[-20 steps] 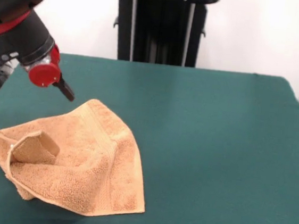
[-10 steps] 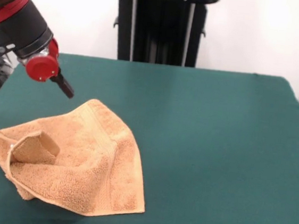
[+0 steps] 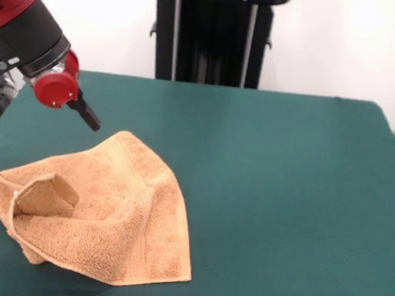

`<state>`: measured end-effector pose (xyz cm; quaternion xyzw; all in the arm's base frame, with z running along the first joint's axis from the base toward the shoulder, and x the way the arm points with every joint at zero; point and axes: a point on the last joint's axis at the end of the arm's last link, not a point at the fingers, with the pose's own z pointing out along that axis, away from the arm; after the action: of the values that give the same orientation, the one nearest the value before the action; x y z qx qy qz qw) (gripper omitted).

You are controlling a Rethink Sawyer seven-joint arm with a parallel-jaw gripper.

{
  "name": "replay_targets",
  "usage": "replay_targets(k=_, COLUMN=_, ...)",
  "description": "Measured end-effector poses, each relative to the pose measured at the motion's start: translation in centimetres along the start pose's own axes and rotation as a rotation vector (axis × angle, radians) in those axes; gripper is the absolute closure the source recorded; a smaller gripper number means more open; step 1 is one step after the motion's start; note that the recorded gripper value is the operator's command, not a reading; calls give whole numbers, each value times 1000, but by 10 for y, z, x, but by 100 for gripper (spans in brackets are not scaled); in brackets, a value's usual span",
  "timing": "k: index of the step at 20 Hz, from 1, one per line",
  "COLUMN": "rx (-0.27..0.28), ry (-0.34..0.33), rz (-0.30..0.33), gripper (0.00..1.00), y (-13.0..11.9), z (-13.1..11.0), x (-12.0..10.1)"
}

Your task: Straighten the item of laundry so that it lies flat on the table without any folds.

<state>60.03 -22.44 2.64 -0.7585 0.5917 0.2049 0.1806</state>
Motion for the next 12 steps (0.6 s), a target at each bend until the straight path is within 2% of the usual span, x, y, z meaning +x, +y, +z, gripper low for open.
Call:
replay_targets(k=7, rx=37, ry=-1, rz=1, gripper=100, y=-2, z=0, x=0)
replay_targets(k=12, rx=100, ry=16, rz=13, gripper=100, y=-5, z=2, x=3)
